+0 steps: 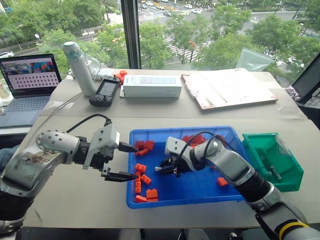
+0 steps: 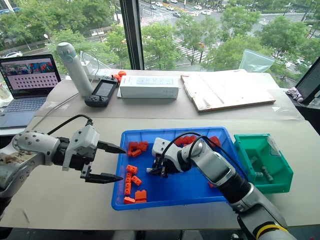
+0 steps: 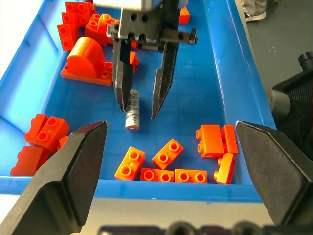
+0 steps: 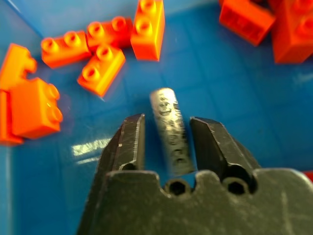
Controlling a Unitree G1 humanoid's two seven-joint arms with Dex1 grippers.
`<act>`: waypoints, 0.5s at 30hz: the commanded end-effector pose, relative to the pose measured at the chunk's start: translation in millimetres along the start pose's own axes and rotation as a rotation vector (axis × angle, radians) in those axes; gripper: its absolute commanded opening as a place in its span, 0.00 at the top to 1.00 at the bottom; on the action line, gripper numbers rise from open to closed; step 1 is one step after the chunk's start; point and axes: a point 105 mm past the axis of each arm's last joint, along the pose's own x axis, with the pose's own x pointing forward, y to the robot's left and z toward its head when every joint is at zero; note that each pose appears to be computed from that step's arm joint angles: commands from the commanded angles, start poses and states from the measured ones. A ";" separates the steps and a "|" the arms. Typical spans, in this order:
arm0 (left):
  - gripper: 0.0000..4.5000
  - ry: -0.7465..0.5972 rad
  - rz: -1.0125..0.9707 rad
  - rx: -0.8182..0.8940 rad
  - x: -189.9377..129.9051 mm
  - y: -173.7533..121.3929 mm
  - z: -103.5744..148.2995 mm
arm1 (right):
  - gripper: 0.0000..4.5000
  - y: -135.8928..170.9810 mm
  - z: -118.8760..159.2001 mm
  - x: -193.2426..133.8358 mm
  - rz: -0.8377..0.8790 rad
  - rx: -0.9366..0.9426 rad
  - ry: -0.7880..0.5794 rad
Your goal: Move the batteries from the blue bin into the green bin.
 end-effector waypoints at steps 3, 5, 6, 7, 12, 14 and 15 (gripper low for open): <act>0.00 -0.015 0.002 0.034 -2.6 -1.8 11.5 | 0.94 -7.4 1.0 -16.3 -0.025 -0.033 -0.013; 0.00 -0.030 -0.005 0.033 -1.7 -0.6 14.7 | 0.94 -6.8 12.3 -32.2 -0.006 -0.012 -0.081; 0.00 -0.038 -0.010 0.033 -1.2 -0.2 16.2 | 0.94 -5.1 19.6 -41.2 0.010 -0.002 -0.126; 0.00 -0.049 -0.014 0.037 -0.7 0.2 18.1 | 0.94 -3.8 26.4 -50.5 0.022 0.012 -0.169; 0.00 -0.193 0.054 0.039 0.4 22.5 45.4 | 0.94 -34.7 27.8 -138.6 -0.184 0.109 -0.188; 0.00 -0.261 0.100 0.052 0.4 35.9 60.5 | 0.94 -50.6 14.2 -182.5 -0.353 0.135 -0.116; 0.00 -0.270 0.096 0.069 2.4 37.3 64.5 | 0.94 -55.2 -3.1 -204.2 -0.433 0.159 -0.043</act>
